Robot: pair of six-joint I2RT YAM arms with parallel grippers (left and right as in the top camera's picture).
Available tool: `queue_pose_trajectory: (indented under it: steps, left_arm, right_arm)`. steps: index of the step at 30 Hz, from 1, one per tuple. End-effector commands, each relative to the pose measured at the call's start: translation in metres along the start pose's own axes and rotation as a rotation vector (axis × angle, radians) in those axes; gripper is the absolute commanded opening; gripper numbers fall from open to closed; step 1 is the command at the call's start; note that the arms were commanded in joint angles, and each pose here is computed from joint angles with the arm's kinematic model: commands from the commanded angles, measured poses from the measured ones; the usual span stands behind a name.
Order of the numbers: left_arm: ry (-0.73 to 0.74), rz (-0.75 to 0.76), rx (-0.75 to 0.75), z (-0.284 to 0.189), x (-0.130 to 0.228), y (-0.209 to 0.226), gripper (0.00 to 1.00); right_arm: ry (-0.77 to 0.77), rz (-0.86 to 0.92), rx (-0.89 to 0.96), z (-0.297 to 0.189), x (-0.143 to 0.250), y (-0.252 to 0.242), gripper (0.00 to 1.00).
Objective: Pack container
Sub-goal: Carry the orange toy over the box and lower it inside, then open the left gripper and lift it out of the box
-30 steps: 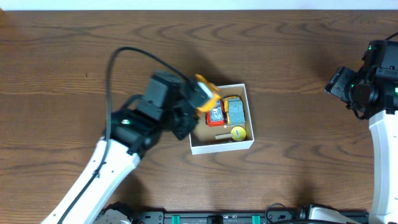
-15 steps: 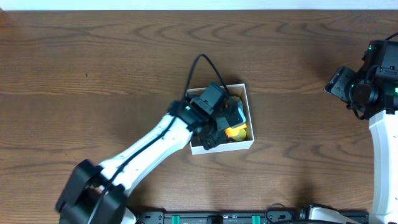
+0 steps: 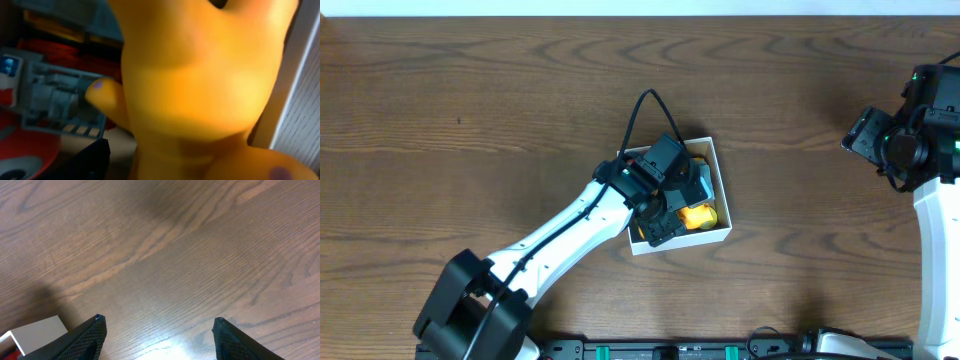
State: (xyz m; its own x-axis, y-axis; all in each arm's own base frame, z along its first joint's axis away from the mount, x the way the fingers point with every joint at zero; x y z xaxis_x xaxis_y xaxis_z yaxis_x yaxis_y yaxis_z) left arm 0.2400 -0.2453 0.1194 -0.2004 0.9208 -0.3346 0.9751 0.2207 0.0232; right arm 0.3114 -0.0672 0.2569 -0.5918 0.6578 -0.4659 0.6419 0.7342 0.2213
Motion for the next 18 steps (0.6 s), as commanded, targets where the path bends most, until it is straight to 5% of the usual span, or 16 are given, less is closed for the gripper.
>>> queue_pose_trajectory:
  steps: [1, 10, 18]
  left_arm:
    - [-0.061, 0.021, -0.064, -0.027, -0.009, 0.003, 0.72]
    - [-0.203, 0.050, -0.174, -0.091, -0.016, -0.005, 0.82]
    - [-0.217, 0.021, -0.219, -0.098, -0.016, 0.000, 0.80]
  right_arm:
    - [0.004, -0.009, 0.005, 0.001, 0.000, -0.002, 0.71]
    - [0.003, -0.009, 0.005, 0.001, 0.000, -0.002, 0.71]
    - [0.004, -0.009, 0.005, 0.001, 0.000, -0.002, 0.71]
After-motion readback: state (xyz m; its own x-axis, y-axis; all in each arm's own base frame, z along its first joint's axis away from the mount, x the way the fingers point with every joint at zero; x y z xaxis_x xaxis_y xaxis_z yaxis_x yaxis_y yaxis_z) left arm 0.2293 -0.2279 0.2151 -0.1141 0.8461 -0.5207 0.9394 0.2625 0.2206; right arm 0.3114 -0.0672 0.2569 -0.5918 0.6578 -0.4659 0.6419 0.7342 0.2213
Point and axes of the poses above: each gripper's point midway between its finger pads, its own z axis out along the fingers, its own y axis along the line the jaws close on, x = y × z, the point moved 4 cm from there along -z, back along the fingers, and after that the axes turned 11 degrees about z, right-handed, at the moved point
